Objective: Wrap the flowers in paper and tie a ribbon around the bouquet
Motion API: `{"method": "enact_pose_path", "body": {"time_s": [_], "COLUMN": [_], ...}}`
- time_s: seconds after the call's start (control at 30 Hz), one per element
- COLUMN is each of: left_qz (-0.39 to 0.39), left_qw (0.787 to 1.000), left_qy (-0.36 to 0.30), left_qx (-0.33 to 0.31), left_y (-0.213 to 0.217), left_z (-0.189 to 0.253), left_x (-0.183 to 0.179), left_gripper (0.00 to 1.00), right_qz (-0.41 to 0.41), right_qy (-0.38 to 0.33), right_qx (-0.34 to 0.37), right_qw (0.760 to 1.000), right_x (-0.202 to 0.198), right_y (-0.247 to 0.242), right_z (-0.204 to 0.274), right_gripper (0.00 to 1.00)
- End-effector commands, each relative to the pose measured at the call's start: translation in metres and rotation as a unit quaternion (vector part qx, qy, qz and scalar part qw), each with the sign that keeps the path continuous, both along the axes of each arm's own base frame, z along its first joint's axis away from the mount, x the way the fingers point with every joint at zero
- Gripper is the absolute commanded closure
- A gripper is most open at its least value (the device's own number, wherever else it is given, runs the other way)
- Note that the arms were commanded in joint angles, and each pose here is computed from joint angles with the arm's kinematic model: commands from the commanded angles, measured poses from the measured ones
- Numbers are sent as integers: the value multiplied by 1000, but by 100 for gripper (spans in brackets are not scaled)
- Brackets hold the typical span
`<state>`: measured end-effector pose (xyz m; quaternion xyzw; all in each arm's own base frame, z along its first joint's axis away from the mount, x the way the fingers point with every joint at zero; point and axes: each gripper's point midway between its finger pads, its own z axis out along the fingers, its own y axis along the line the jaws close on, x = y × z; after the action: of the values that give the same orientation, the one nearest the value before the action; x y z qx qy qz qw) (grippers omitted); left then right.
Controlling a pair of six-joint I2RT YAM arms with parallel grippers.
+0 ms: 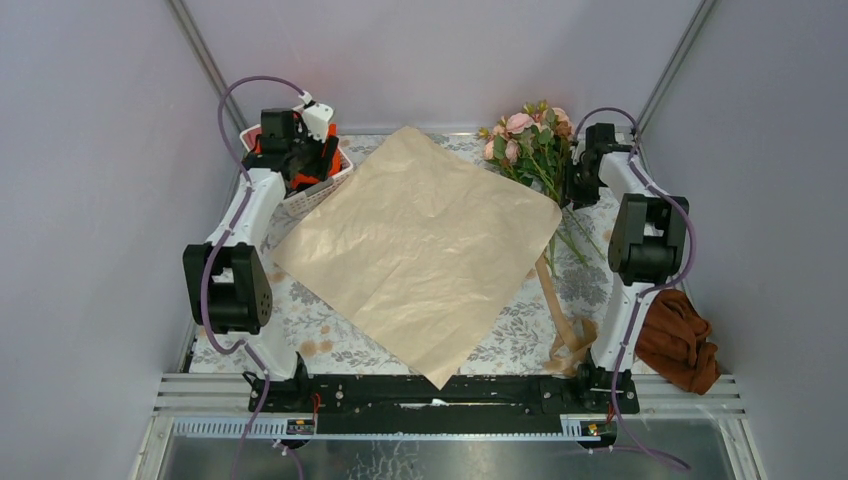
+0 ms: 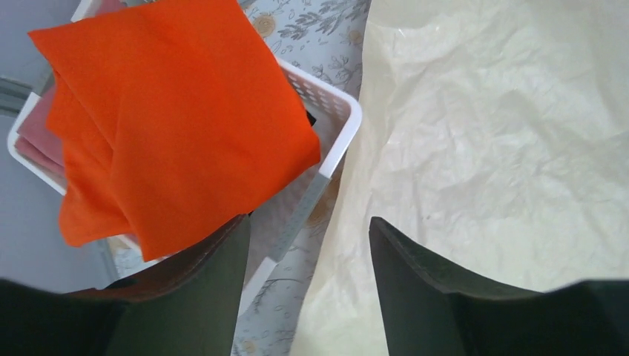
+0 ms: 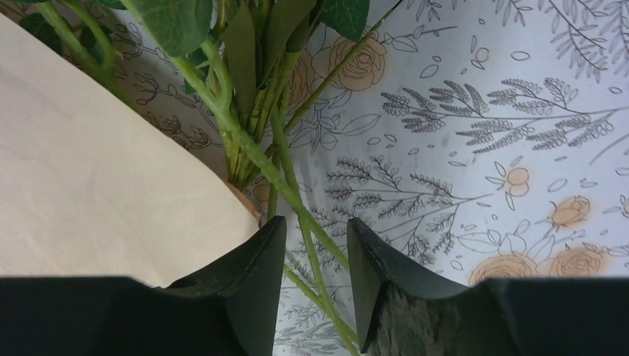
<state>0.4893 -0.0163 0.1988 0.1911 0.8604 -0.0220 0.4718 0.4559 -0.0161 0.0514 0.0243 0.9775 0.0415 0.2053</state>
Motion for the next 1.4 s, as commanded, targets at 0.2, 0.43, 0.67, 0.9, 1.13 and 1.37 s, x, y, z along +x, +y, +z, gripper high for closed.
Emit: {"method": "enact_pose_path", "body": {"time_s": [0.2,0.43,0.67,0.9,1.13,1.37], "left_qz": [-117,-154,-164,-166,-206,-264], "left_qw": [988,982,973,966,950,932], "left_qy": [72,101,158,167,160,166], "left_qx": [77,40,38,108,174,185], "left_y": [7,-25,-37,-70,-117,-168], "left_z": [-42,-60,-104,-157,-188,-203], "left_x": [-28,-63,-103,-111,-110,-127], "left_gripper": [36,37,37,31,30,30], "right_qz": [32,16,-24,-47,-93,-111], "right_qy": [11,-6,-64,-108,-116,-186], "right_qx": [10,-33,-118,-119,-158,-87], "right_qw": [999,999,991,986,976,972], "right_x": [10,15,15,11,-5,-10], "right_y": [6,-10,-41,-43,-60,-36], "right_z": [-10,1,63,108,123,170], "right_gripper": [61,86,96,90,94,100]}}
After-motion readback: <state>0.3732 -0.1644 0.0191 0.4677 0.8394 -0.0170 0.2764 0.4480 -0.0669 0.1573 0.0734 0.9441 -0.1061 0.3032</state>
